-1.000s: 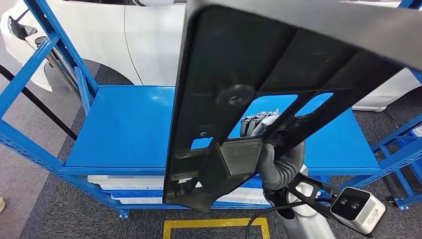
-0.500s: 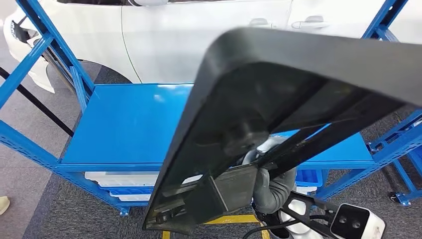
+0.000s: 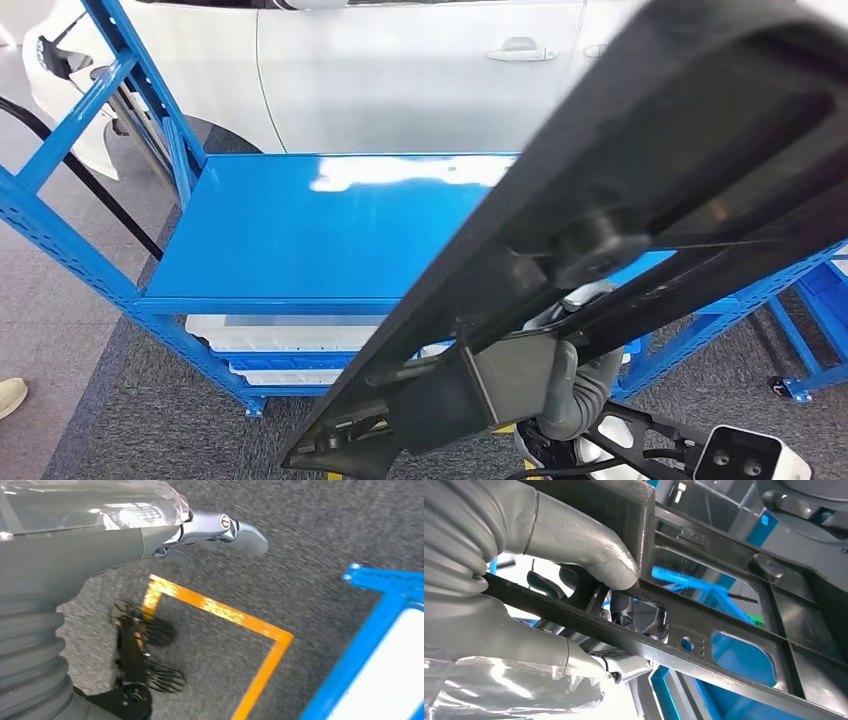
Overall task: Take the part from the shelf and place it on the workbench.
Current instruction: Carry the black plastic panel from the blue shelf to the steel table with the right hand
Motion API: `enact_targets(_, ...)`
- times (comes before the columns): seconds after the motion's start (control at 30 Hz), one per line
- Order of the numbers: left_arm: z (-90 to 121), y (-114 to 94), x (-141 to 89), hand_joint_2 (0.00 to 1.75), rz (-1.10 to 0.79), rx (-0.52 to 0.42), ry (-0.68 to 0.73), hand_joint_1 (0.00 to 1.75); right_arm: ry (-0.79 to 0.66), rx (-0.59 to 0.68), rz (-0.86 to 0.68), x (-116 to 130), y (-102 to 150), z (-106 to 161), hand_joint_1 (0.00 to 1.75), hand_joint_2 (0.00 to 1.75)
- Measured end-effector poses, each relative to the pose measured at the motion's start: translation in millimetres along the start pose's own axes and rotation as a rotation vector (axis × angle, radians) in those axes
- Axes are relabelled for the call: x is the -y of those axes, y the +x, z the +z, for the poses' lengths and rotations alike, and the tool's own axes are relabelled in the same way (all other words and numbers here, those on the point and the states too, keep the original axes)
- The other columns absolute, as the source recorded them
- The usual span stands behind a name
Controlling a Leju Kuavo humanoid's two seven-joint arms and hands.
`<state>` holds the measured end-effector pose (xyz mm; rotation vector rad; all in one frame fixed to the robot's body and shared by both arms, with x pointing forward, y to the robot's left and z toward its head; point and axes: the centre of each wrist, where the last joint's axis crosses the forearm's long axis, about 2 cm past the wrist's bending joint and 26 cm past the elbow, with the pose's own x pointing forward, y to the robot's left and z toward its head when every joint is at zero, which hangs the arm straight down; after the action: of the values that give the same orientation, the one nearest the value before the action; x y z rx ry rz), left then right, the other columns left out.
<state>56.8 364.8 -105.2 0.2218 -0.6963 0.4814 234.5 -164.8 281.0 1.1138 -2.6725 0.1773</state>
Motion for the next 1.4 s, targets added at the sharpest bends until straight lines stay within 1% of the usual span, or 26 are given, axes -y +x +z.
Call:
enact_targets(0.23, 0.3, -0.5, 0.0, 1.75, -0.019, -0.011, -0.006, 0.0, 0.048, -0.05, -0.075, 9.2, -0.3, 10.3, 1.75, 1.75)
enact_targets(0.57, 1.8, -2.9, -2.1, 1.75, -0.034, 0.006, -0.03, 0.0, 0.129, -0.111, -0.089, 23.5, -2.0, 20.8, 1.75, 1.75)
enact_targets(0.7, 1.7, -2.7, -2.0, 1.75, -0.039, 0.008, -0.036, 0.0, 0.129, -0.131, -0.076, 26.7, -2.3, 25.5, 1.75, 1.75)
enact_targets(0.93, -2.1, 3.9, -6.8, 1.75, -0.042, 0.029, -0.035, 0.0, 0.101, -0.137, 0.006, 34.6, -1.0, 26.2, 1.75, 1.75)
enact_targets(1.4, -1.2, 2.3, -7.0, 1.75, -0.05, 0.028, -0.051, 0.0, 0.092, -0.14, 0.02, 37.0, 0.3, 27.8, 1.75, 1.75)
